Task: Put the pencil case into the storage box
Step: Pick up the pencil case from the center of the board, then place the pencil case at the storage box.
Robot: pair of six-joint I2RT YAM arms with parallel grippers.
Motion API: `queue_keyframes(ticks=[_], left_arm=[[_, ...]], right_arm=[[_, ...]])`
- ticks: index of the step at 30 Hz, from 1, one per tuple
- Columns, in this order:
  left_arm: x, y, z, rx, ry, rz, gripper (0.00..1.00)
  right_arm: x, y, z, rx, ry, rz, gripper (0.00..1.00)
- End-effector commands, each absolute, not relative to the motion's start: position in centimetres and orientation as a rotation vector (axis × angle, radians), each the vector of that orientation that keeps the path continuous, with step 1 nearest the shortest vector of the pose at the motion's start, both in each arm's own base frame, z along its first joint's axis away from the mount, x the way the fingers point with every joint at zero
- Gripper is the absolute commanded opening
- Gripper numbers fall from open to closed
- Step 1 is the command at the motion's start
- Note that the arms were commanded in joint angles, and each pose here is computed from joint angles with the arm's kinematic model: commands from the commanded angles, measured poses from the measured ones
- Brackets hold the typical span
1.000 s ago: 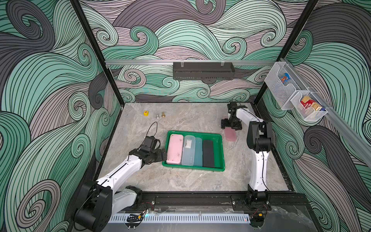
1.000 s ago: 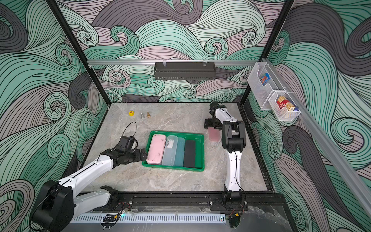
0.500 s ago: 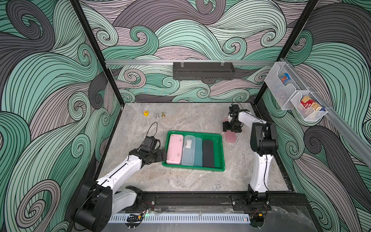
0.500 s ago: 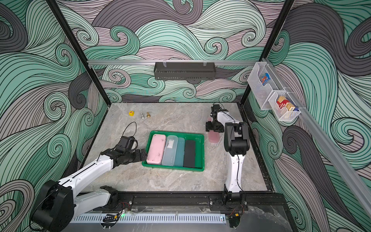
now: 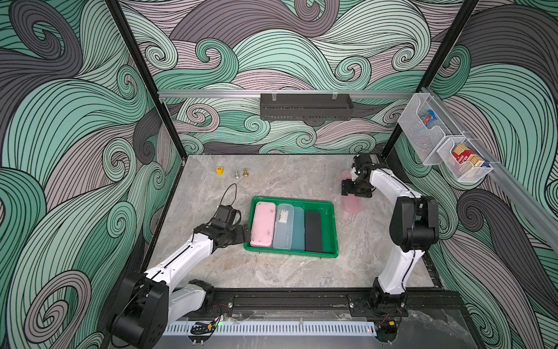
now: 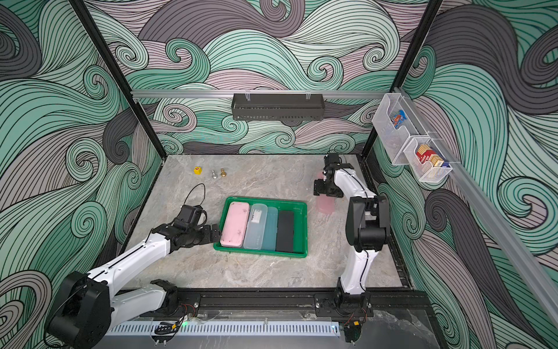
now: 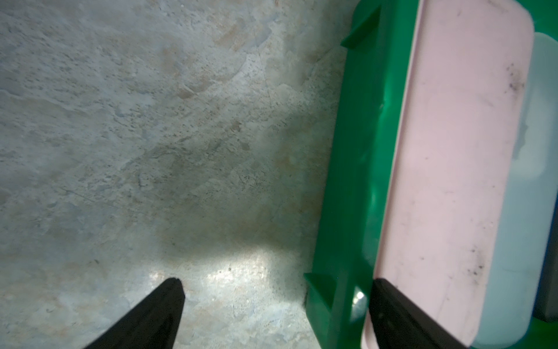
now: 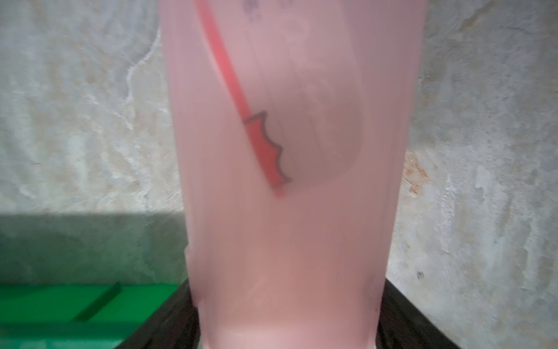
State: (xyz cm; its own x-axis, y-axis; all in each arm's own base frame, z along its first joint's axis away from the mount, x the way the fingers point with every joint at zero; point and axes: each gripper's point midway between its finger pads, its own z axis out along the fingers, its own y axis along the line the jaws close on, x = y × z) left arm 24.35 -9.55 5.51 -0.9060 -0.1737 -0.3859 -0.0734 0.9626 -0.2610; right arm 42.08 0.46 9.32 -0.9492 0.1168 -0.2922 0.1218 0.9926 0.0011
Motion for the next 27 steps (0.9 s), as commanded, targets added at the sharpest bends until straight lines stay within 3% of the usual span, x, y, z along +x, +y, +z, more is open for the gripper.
queue_keyframes(ticks=[1,14,27], left_arm=[[24.6,-9.3,6.3,-0.181,2.679,-0.334,0.99],[24.1,-9.2,6.3,-0.176,2.677,-0.337,0.99],[24.0,-9.2,6.7,-0.172,2.653,-0.353,0.99]], right_arm=[[40.3,1.4,11.9,0.169,2.808,-0.007,0.71],[31.0,10.3,11.9,0.069,2.831,0.066,0.71],[27.6,15.6,9.3,0.015,2.921,0.087,0.71]])
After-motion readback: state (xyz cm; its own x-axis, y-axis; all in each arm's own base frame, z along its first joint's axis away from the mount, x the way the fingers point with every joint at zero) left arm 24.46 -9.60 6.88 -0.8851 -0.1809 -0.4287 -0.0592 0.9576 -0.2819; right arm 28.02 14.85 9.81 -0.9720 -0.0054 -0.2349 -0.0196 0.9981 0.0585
